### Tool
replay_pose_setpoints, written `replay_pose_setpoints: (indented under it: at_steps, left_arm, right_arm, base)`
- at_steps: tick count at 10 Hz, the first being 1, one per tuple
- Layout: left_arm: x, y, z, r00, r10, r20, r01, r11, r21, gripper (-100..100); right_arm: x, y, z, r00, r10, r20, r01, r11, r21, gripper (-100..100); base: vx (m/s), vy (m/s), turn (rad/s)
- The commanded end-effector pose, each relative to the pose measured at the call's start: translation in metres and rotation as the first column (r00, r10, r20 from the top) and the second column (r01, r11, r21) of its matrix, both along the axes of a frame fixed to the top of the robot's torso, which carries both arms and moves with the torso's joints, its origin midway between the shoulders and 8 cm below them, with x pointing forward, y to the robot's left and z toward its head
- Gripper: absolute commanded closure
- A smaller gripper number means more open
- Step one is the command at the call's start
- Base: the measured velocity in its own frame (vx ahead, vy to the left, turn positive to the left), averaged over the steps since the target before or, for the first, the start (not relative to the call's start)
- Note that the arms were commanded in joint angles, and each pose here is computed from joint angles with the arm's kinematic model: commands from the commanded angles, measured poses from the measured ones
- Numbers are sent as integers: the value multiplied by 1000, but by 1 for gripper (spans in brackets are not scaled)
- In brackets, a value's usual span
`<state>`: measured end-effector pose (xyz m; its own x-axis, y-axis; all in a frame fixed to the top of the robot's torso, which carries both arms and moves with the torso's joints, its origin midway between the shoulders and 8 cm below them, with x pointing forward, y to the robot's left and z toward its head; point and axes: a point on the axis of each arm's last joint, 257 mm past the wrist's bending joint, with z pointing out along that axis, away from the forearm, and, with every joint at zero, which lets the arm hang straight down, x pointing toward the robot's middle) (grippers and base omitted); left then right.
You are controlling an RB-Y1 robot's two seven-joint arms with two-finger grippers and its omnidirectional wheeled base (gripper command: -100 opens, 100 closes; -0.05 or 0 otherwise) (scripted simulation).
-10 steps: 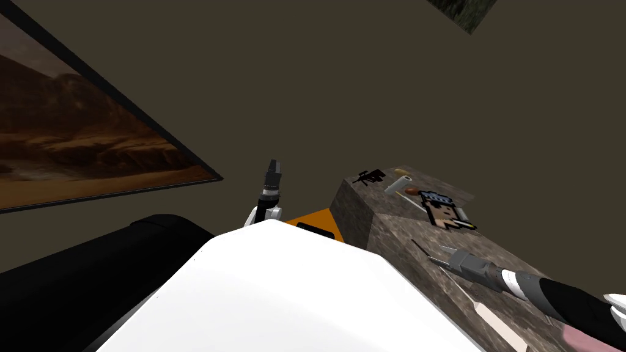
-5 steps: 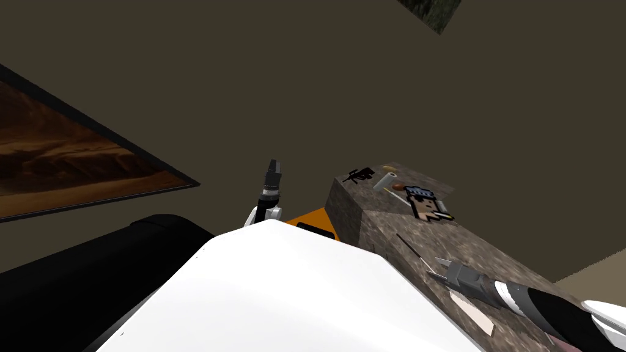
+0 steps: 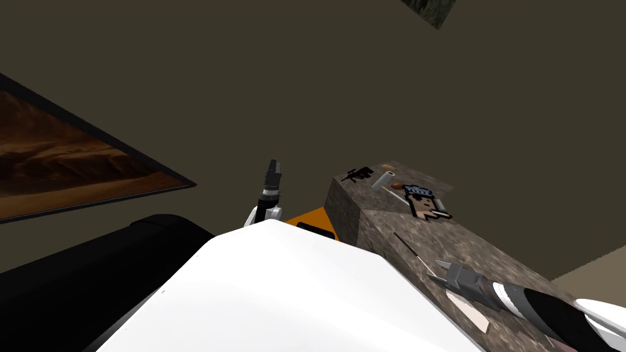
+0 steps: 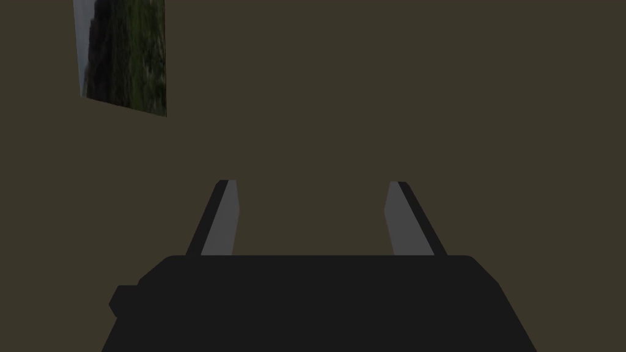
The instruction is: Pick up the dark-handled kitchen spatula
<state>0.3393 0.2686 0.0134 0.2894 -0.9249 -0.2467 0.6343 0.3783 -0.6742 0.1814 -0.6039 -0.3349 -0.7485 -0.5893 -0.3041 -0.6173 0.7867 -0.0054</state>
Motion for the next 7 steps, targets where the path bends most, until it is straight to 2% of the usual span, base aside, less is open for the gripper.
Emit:
replay_pose_setpoints:
  at_steps: [1,2,3,4,5,6,7]
  left_arm:
    - [0,0,0,1000,0,0,0,1000,0,0]
    - [0,0,0,1000,0,0,0,1000,0,0]
    - [0,0,0,1000,0,0,0,1000,0,0]
    - [0,0,0,1000,0,0,0,1000,0,0]
    - [0,0,0,1000,0,0,0,1000,0,0]
    - [0,0,0,1000,0,0,0,1000,0,0]
    - [0,0,0,1000,0,0,0,1000,0,0]
  right_arm:
    - [3,2,-3,1000,-31,-2,31,999,-11,-100]
    - [3,2,-3,999,-46,-4,46,999,-7,-100]
    - [-1,4,-6,999,-45,-21,44,999,-29,-100]
    - [3,6,-7,998,-68,-13,68,997,-27,-100]
    - [3,6,-7,996,-93,-17,93,995,-21,-100]
    - [-1,9,-10,996,-88,-30,87,995,-44,-100]
    - [3,12,-11,994,-110,-20,109,993,-40,-100]
  base:
    - [-108,-106,212]
    - [-54,-60,-30]
    - [-71,-91,269]
    - [-79,-93,224]
    - [-49,-41,-4]
    - [-85,-82,255]
    - [-103,-93,200]
